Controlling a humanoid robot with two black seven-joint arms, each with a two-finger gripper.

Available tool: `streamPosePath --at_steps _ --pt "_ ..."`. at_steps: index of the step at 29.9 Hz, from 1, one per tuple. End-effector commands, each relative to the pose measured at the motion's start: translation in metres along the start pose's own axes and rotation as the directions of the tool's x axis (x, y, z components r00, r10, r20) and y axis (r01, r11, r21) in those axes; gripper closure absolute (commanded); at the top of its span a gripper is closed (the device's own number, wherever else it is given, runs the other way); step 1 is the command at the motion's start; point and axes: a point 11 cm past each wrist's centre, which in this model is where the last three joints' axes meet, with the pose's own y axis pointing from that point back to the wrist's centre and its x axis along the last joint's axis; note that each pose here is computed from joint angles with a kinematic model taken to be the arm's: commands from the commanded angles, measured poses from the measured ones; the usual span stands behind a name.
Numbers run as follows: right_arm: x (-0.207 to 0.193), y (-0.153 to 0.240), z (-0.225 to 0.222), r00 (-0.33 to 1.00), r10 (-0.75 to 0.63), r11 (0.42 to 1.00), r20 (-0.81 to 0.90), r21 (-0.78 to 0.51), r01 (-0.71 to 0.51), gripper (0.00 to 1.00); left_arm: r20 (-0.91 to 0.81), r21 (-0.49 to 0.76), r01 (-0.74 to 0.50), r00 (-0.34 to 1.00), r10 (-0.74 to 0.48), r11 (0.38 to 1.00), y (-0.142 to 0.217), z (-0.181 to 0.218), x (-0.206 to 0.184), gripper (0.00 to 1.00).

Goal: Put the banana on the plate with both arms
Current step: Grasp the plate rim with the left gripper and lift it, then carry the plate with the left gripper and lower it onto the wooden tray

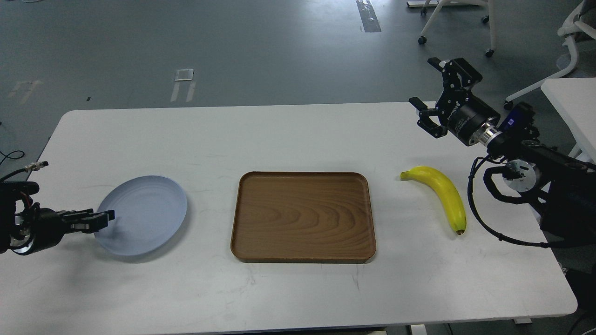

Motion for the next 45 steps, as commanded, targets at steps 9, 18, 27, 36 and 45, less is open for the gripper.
streamPosePath --at_steps 9,18,27,36,45 --pt "0.000 0.000 0.000 1.000 -0.001 1.000 0.000 0.000 0.001 0.00 0.011 -0.009 -0.015 1.000 0.015 1.000 0.001 0.003 0.008 1.00" --pt "0.001 0.001 -0.001 1.000 0.002 1.000 -0.003 -0.001 -0.002 0.00 0.028 -0.109 -0.095 0.995 0.098 0.989 0.003 0.038 0.058 1.00" --pt "0.010 0.002 -0.004 0.999 0.030 1.000 -0.017 0.004 -0.030 0.00 0.130 -0.300 -0.120 0.978 0.166 0.946 0.011 0.123 0.143 1.00" --pt "0.013 -0.001 -0.002 0.999 0.048 0.999 -0.024 0.005 -0.048 0.00 0.171 -0.438 -0.042 0.977 0.129 0.898 -0.015 0.197 0.155 1.00" --pt "0.015 -0.001 -0.004 0.998 0.054 0.999 -0.029 0.006 -0.054 0.00 0.253 -0.514 0.070 0.965 0.073 0.855 -0.035 0.256 0.150 1.00"
